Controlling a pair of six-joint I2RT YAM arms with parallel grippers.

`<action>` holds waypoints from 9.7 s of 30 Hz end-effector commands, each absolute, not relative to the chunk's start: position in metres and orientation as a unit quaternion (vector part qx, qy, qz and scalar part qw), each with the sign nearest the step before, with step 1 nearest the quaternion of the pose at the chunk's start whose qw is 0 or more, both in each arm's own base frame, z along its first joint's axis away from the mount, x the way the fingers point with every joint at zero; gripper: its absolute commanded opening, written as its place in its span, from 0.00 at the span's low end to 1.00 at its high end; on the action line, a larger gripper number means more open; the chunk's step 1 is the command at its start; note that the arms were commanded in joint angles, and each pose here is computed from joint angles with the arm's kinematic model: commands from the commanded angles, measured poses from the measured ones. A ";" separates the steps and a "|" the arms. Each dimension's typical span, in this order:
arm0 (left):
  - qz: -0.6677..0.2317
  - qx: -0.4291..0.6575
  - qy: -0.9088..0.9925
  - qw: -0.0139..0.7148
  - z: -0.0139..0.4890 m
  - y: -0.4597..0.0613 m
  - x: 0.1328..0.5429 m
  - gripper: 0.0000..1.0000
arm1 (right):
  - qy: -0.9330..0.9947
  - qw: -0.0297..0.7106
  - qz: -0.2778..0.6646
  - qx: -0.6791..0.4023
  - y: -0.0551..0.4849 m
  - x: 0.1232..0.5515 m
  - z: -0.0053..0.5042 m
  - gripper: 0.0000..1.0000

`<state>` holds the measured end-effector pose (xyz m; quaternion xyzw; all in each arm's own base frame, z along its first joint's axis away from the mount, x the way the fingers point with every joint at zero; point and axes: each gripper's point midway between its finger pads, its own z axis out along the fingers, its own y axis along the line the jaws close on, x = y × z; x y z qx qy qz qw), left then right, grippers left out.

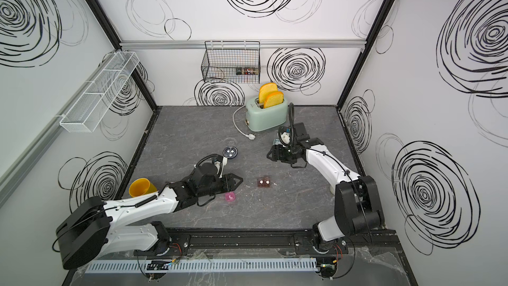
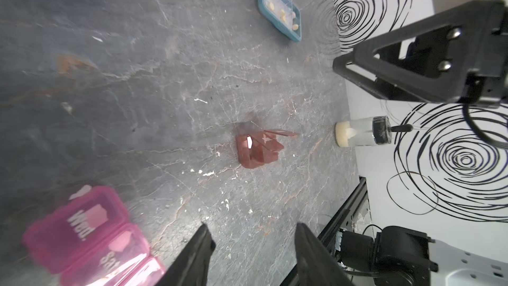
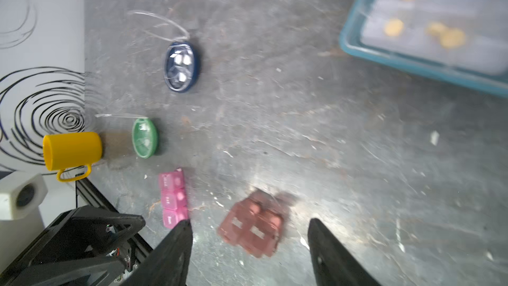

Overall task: Close pillboxes
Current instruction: Close the lid on the pillbox.

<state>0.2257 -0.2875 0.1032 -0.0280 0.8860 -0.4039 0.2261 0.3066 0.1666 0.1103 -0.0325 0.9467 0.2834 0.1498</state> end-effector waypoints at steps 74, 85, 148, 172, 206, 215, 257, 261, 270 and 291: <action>-0.458 -0.031 0.869 0.187 0.046 -0.367 0.238 0.43 | 0.945 0.028 0.321 -0.048 0.197 0.241 0.023 0.38; -0.457 -0.038 0.870 0.182 0.037 -0.367 0.245 0.43 | 0.947 0.022 0.316 -0.050 0.197 0.239 0.018 0.34; -0.476 -0.017 0.853 0.214 0.081 -0.357 0.271 0.49 | 0.944 0.049 0.318 -0.074 0.203 0.255 0.053 0.48; -0.461 -0.019 0.868 0.185 0.050 -0.359 0.258 0.49 | 0.945 0.017 0.318 -0.071 0.204 0.240 0.021 0.42; -0.449 -0.024 0.879 0.160 0.016 -0.365 0.256 0.35 | 0.946 0.005 0.318 -0.063 0.205 0.239 0.013 0.35; -0.443 -0.027 0.884 0.150 0.007 -0.365 0.255 0.31 | 0.946 -0.001 0.317 -0.063 0.206 0.238 0.007 0.34; -0.407 -0.001 0.900 0.156 0.006 -0.355 0.250 0.44 | 0.947 0.002 0.315 -0.068 0.215 0.244 0.013 0.35; -0.433 0.015 0.879 0.198 0.059 -0.364 0.270 0.52 | 0.945 0.030 0.317 -0.069 0.217 0.255 0.029 0.39; -0.432 0.051 0.860 0.266 0.138 -0.359 0.293 0.57 | 0.942 0.078 0.320 -0.060 0.212 0.269 0.060 0.51; -0.429 0.081 0.851 0.291 0.164 -0.365 0.327 0.61 | 0.942 0.187 0.278 -0.001 0.131 0.310 0.135 0.59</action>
